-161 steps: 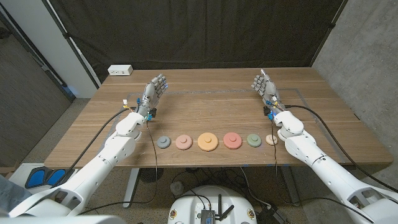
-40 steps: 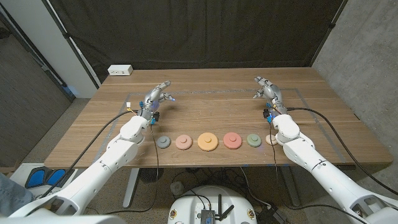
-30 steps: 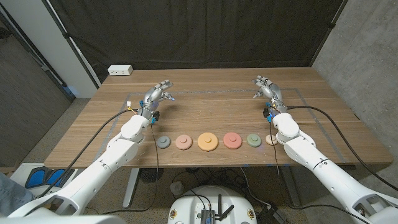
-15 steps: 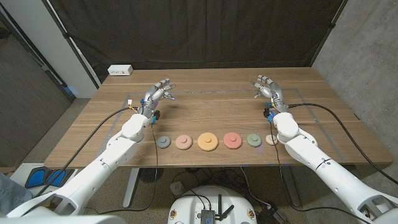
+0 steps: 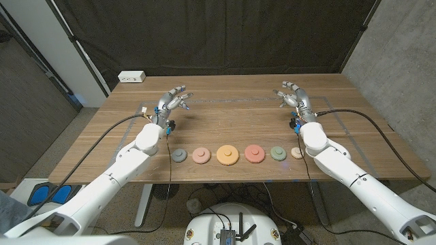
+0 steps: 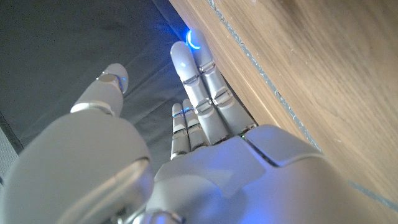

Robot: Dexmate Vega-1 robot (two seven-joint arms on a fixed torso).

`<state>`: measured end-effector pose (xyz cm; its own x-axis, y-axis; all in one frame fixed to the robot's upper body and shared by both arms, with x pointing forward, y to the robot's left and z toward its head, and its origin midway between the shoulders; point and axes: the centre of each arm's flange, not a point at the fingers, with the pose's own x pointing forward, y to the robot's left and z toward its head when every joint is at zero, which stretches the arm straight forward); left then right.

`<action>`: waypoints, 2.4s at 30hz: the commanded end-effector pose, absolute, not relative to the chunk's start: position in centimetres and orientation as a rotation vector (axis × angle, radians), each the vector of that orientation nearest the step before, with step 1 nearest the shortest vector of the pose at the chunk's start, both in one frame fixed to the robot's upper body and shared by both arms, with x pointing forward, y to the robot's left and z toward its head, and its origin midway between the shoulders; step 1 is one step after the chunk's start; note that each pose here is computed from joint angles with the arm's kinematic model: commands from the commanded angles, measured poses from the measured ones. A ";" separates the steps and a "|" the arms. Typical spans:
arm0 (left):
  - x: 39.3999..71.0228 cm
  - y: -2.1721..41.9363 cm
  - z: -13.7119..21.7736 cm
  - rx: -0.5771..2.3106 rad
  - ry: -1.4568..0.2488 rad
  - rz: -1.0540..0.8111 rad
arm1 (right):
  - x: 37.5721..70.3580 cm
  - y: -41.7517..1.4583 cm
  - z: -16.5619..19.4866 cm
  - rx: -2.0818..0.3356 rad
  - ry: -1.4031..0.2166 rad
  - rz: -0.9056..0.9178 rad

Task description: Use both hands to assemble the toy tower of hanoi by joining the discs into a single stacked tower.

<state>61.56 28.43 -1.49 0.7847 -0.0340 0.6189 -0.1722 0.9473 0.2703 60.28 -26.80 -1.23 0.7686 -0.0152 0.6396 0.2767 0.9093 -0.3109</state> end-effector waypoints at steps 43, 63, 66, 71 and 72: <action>59.1 25.4 0.9 0.816 -0.733 0.335 | 58.1 -26.0 -0.1 -0.863 -0.746 -0.323; 57.5 25.1 0.0 0.990 -0.728 0.469 | 56.3 -22.9 -0.6 -1.140 -0.774 -0.434; 57.0 25.0 0.4 1.039 -0.721 0.486 | 56.1 -22.7 -0.4 -1.166 -0.746 -0.412; 56.6 25.1 1.0 1.065 -0.701 0.482 | 56.3 -22.7 0.1 -1.192 -0.674 -0.367; 56.6 25.2 1.0 1.065 -0.699 0.480 | 56.3 -22.7 0.2 -1.201 -0.665 -0.362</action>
